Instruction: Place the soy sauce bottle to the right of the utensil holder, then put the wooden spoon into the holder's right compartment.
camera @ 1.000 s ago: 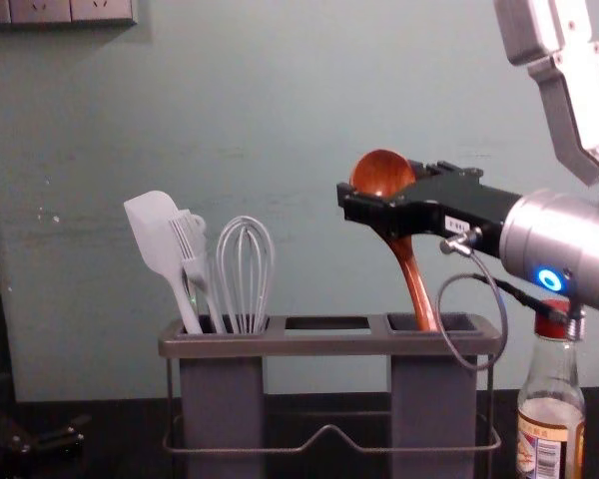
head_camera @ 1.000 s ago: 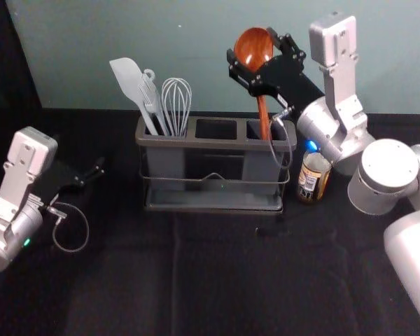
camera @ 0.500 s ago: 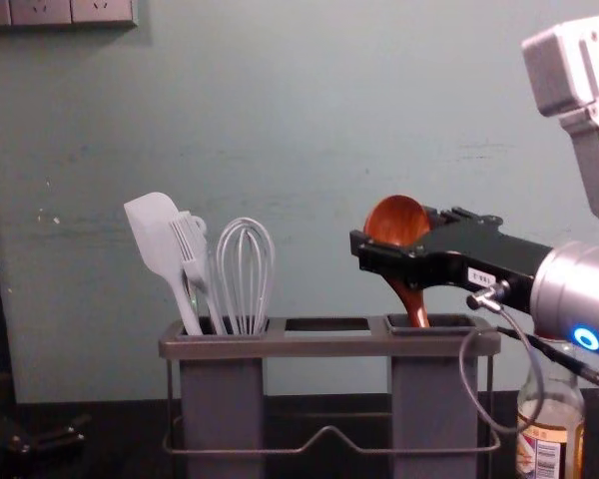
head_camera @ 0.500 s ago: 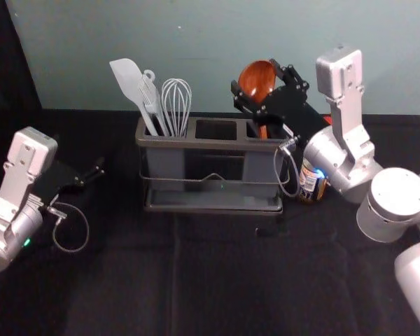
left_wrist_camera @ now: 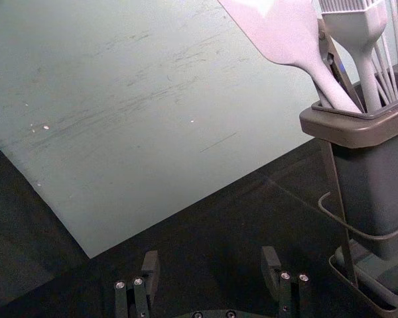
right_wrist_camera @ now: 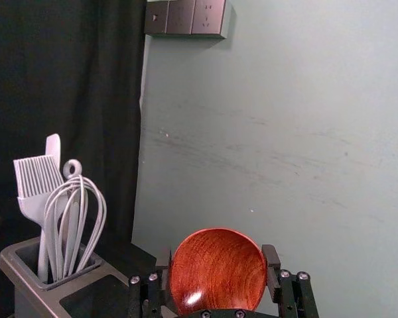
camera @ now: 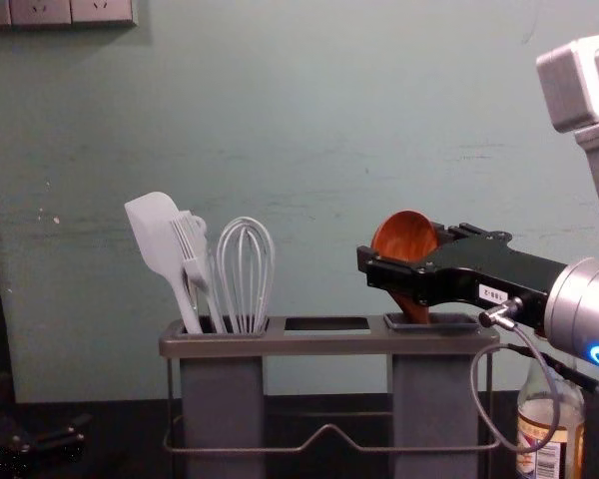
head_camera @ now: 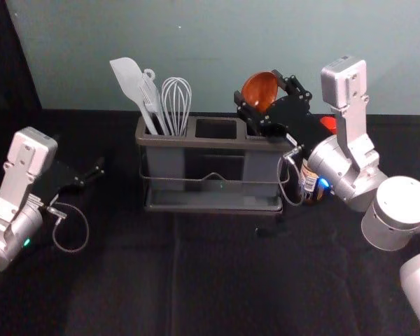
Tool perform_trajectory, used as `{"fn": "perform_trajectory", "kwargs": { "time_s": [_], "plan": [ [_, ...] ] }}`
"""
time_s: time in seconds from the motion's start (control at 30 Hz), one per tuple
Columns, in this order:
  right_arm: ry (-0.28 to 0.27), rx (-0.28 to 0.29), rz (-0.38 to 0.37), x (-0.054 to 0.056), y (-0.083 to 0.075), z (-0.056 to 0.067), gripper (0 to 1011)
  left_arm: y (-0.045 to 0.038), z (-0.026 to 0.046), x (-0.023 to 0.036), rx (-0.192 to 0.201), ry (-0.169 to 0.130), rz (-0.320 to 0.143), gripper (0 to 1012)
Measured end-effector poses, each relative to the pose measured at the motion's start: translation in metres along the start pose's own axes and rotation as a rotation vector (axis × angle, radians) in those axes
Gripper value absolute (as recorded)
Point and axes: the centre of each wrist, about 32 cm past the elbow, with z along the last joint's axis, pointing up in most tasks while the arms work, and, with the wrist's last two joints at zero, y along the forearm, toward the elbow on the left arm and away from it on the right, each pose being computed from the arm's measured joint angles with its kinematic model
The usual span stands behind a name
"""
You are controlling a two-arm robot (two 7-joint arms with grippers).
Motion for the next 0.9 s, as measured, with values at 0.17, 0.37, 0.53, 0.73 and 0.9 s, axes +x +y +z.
{"fn": "perform_trajectory", "kwargs": {
  "time_s": [0.17, 0.37, 0.53, 0.73, 0.9],
  "plan": [
    [-0.001, 0.000, -0.001, -0.0002, 0.0003, 0.0000, 842, 0.0000, 0.0000, 0.0000, 0.000, 0.000, 0.000, 1005],
    [-0.002, -0.001, -0.004, -0.0003, 0.0005, 0.0000, 966, 0.0000, 0.0000, 0.0000, 0.000, 0.000, 0.000, 1005],
    [-0.003, -0.001, -0.004, -0.0003, 0.0007, 0.0000, 1004, 0.0000, 0.0000, 0.0000, 0.000, 0.000, 0.000, 1005],
    [-0.003, -0.001, -0.005, -0.0003, 0.0009, 0.0001, 1004, 0.0000, 0.0000, 0.0000, 0.000, 0.000, 0.000, 1005],
    [-0.015, 0.021, -0.014, -0.0039, -0.0027, 0.0072, 1004, 0.0000, 0.0000, 0.0000, 0.000, 0.000, 0.000, 1005]
  ]
}}
